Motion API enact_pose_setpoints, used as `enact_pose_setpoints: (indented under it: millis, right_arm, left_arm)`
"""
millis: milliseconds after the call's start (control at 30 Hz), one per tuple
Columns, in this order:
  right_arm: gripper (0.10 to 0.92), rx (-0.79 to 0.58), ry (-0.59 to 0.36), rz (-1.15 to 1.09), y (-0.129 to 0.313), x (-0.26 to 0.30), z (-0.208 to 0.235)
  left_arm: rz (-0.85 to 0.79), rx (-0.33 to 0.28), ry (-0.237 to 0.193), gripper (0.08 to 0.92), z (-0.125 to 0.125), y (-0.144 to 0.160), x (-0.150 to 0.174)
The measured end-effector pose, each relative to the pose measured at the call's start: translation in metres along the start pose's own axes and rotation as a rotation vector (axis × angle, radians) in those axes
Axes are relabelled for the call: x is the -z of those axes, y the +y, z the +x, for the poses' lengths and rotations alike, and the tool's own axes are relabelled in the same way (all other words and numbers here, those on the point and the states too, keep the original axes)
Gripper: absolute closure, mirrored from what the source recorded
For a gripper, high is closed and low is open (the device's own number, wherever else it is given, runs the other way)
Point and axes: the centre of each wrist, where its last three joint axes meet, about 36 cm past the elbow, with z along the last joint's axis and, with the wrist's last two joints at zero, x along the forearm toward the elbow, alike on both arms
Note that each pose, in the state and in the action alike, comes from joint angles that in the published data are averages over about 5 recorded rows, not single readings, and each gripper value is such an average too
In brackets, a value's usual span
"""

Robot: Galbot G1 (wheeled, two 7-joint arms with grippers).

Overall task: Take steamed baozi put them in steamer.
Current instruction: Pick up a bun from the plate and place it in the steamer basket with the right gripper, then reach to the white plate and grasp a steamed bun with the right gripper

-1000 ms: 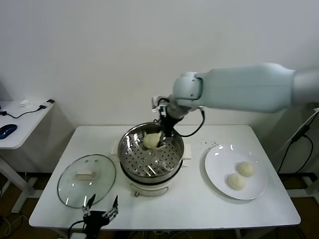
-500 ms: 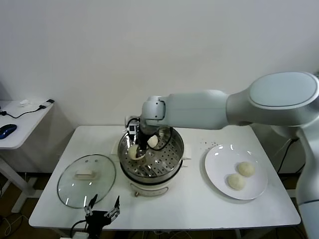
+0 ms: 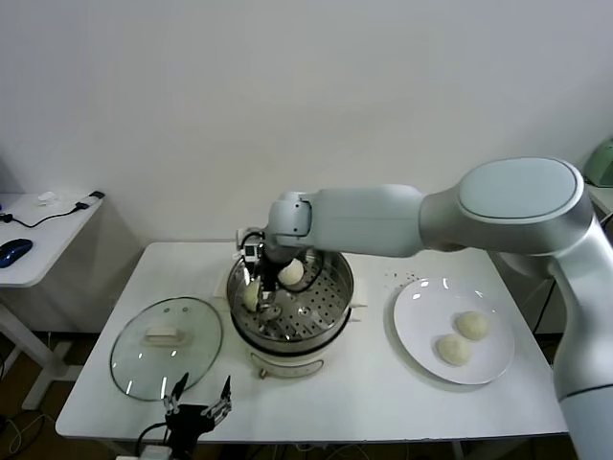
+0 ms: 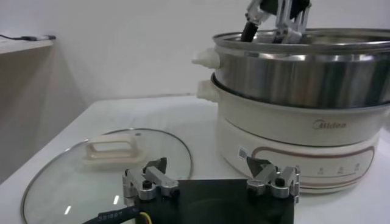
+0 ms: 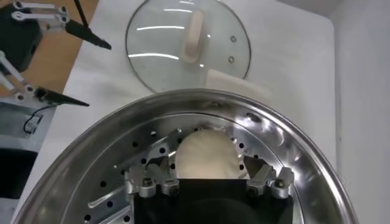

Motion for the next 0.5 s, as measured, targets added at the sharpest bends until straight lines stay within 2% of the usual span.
enact_pose_setpoints:
  millis: [267, 400, 500]
  right_arm:
    - [0.2, -0.005, 0.038, -0.008, -0.006, -0.09, 0.103]
    - [0.2, -0.008, 0.107, -0.041, 0.016, -0.159, 0.147]
    - [0.199, -0.001, 0.156, -0.084, 0.041, -0.212, 0.163]
  left_arm:
    - [0.006, 0.006, -0.013, 0.177, -0.001, 0.004, 0.005]
    - [0.006, 0.012, -0.02, 0.177, -0.003, 0.008, 0.009]
    - [0.005, 0.017, -0.023, 0.177, -0.004, 0.01, 0.011]
